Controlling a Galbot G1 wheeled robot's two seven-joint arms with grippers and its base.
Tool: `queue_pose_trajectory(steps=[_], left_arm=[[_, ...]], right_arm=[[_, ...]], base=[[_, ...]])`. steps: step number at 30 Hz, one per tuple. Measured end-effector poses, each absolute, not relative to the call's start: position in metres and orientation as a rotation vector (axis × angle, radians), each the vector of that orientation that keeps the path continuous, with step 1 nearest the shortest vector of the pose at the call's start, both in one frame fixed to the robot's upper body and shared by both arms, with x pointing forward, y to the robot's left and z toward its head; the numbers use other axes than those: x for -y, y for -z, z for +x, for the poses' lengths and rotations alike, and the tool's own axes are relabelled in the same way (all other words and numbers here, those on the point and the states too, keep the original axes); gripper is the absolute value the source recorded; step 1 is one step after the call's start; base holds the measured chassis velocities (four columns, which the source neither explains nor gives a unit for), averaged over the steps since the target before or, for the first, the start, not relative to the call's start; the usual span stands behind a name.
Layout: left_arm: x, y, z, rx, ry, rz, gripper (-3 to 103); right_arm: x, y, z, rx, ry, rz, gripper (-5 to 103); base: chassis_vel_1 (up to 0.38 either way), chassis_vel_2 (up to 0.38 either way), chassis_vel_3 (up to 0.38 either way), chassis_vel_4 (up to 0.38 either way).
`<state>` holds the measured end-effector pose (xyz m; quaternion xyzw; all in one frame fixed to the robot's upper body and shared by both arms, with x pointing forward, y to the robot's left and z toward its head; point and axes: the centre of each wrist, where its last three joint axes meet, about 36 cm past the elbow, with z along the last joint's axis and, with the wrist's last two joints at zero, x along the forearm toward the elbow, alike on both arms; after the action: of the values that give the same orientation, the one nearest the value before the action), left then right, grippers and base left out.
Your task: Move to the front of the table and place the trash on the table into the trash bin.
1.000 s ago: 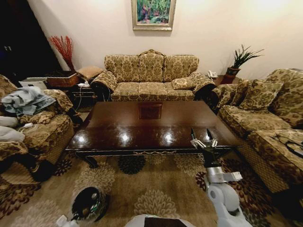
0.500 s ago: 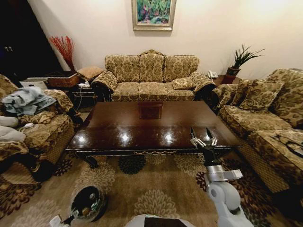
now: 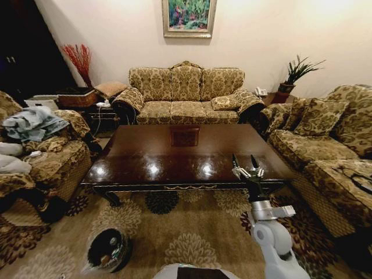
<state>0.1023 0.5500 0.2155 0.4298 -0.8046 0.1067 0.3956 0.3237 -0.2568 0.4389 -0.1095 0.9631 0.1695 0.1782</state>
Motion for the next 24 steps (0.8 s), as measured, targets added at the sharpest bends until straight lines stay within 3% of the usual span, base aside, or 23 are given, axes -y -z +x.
queue_pose_trajectory(steps=[5, 11, 14, 19, 23, 24], left_arm=[[-0.556, -0.264, 0.139, 2.321, -0.222, 1.156, 100], [-0.532, -0.355, 0.208, 2.732, -0.142, 0.985, 100], [-0.486, -0.435, 0.245, 2.964, -0.100, 0.707, 100], [-0.439, -0.487, 0.259, 3.079, -0.113, 0.464, 100], [-0.350, -0.551, 0.258, 3.193, -0.135, 0.063, 100], [-0.350, -0.551, 0.258, 3.193, -0.135, 0.063, 100]], right_arm=[[0.254, -0.448, 0.320, -2.760, -0.471, -0.298, 100], [0.254, -0.465, 0.304, -2.885, -0.397, -0.205, 100], [0.249, -0.482, 0.288, -2.932, -0.323, -0.162, 100], [0.240, -0.494, 0.272, -2.973, -0.289, -0.169, 100], [0.225, -0.497, 0.255, -3.001, -0.249, -0.159, 100], [0.225, -0.497, 0.255, -3.001, -0.249, -0.159, 100]], base=[[0.000, 0.000, 0.000, 0.000], [0.000, 0.000, 0.000, 0.000], [0.000, 0.000, 0.000, 0.000], [0.000, 0.000, 0.000, 0.000], [0.000, 0.000, 0.000, 0.000], [0.000, 0.000, 0.000, 0.000]])
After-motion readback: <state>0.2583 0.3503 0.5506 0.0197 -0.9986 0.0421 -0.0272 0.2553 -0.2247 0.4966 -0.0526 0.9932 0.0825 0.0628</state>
